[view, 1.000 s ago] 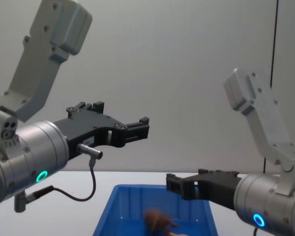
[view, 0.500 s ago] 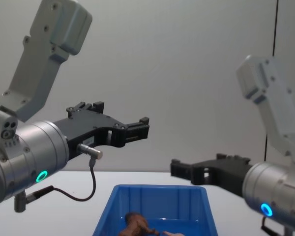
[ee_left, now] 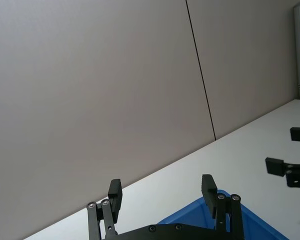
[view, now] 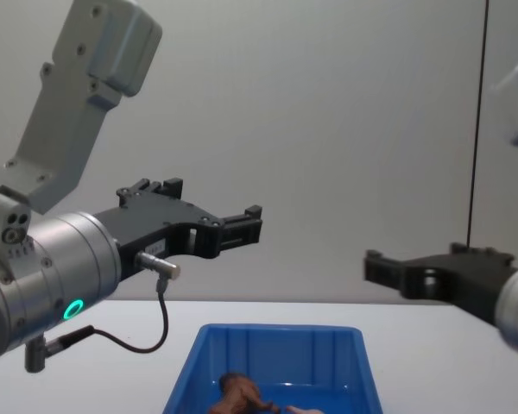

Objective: Pick up the two dolls from the table and place them into the box.

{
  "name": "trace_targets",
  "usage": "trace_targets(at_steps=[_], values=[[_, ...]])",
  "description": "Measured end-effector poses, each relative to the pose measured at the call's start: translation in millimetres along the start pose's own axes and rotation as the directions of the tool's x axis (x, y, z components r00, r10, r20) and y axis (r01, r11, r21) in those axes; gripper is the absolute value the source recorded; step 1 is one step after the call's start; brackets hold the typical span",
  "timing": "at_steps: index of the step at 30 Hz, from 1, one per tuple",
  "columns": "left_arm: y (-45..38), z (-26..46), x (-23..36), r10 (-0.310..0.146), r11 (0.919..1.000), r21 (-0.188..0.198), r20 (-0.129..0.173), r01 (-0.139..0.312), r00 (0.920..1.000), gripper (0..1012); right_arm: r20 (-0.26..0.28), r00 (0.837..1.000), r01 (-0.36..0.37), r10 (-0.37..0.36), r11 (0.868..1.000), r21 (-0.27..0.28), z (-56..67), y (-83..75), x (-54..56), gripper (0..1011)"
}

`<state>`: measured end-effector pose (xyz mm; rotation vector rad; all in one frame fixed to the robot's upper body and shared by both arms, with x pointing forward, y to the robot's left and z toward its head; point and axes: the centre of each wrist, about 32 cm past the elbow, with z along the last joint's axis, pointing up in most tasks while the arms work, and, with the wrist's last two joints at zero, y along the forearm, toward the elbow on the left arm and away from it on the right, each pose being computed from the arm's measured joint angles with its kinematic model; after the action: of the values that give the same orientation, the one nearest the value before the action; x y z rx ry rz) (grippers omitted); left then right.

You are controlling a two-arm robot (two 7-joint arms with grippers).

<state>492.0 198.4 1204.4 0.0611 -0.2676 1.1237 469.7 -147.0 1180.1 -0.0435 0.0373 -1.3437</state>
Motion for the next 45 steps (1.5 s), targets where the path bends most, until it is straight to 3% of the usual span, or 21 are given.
trace_targets(at_steps=[13, 27, 37, 45], values=[[0.0, 0.0, 0.0, 0.000, 1.0000, 0.000, 0.000, 0.000, 1.0000, 1002, -0.008, 0.995, 0.097, -0.098, 0.995, -0.009, 0.2, -14.4, 15.0, 1001], [0.1, -0.2, 0.3, 0.001, 1.0000, 0.000, -0.001, -0.001, 1.0000, 1002, -0.009, 0.991, 0.133, -0.133, 0.991, -0.015, 0.1, -20.2, 20.6, 1001], [0.2, -4.1, 5.0, 0.016, 0.9998, 0.009, -0.020, -0.016, 0.9997, 1002, -0.010, 0.990, 0.143, -0.143, 0.990, -0.016, 0.4, -21.8, 22.1, 1001], [-0.3, -9.8, 12.1, 0.037, 0.9985, 0.041, -0.050, -0.035, 0.9981, 1002, -0.010, 0.989, 0.146, -0.147, 0.989, -0.018, 0.3, -22.4, 22.7, 1001]])
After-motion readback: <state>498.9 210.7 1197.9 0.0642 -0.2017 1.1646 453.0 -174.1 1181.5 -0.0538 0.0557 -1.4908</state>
